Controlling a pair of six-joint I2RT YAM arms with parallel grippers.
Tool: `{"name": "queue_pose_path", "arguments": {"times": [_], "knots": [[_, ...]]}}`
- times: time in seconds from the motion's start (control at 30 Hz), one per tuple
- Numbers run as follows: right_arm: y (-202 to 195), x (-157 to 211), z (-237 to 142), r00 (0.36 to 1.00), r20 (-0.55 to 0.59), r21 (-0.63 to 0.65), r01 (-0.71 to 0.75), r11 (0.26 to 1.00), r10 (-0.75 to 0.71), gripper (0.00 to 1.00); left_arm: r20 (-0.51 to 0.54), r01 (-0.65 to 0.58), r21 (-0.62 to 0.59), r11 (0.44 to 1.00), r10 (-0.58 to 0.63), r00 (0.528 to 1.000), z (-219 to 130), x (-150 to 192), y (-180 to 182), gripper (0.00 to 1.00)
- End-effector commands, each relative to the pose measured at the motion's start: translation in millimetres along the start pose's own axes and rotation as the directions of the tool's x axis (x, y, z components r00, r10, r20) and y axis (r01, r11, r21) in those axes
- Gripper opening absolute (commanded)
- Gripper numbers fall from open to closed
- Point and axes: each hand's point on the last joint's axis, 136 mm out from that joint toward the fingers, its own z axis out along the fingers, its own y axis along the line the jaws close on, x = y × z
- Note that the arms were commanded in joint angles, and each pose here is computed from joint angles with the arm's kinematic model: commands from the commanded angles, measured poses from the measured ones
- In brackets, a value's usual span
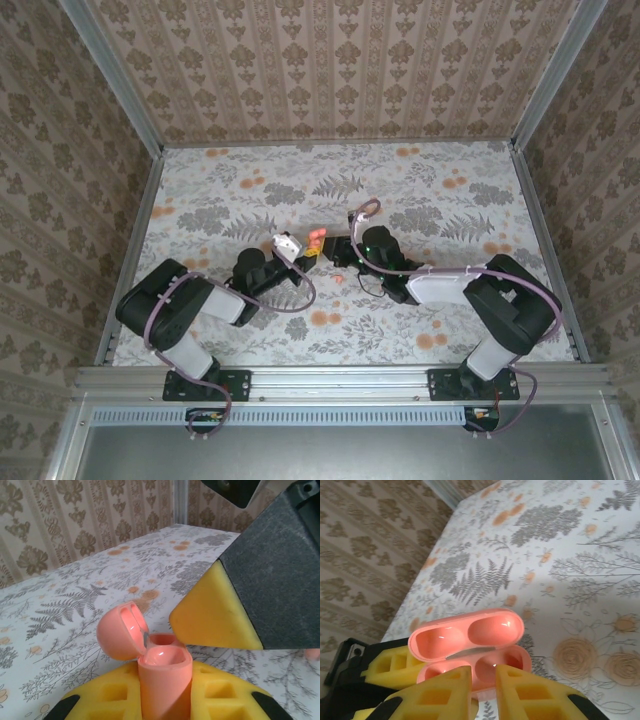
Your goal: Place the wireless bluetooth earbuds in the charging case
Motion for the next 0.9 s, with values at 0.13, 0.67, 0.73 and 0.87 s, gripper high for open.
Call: {"name": "queue_pose_path", "arguments": {"times": [0.13,0.67,0.73,0.87], "knots": [[-18,7,-8,0.990,-0.136,0.136,0.053,0.989,-0.034,0.24,0.026,0.033,-0.042,0.999,-0.032,0.999,9,-6,12,0.04],[-99,13,-140,0.868,-0.470,0.552,0.150,0.820,0.158,0.39,0.012,0.023,-0.091,0.996,-0.022,1.000,-8,-5,16,0.05],[-115,18,-159,0.851,-0.486,0.614,0.170,0.770,0.200,0.42,-0.002,0.022,-0.092,0.996,-0.023,1.000,-9,-4,16,0.05],[-140,30,-178,0.813,-0.506,0.689,0.177,0.703,0.290,0.45,-0.019,0.015,-0.097,0.995,-0.017,1.000,-11,-4,17,0.05]]}}
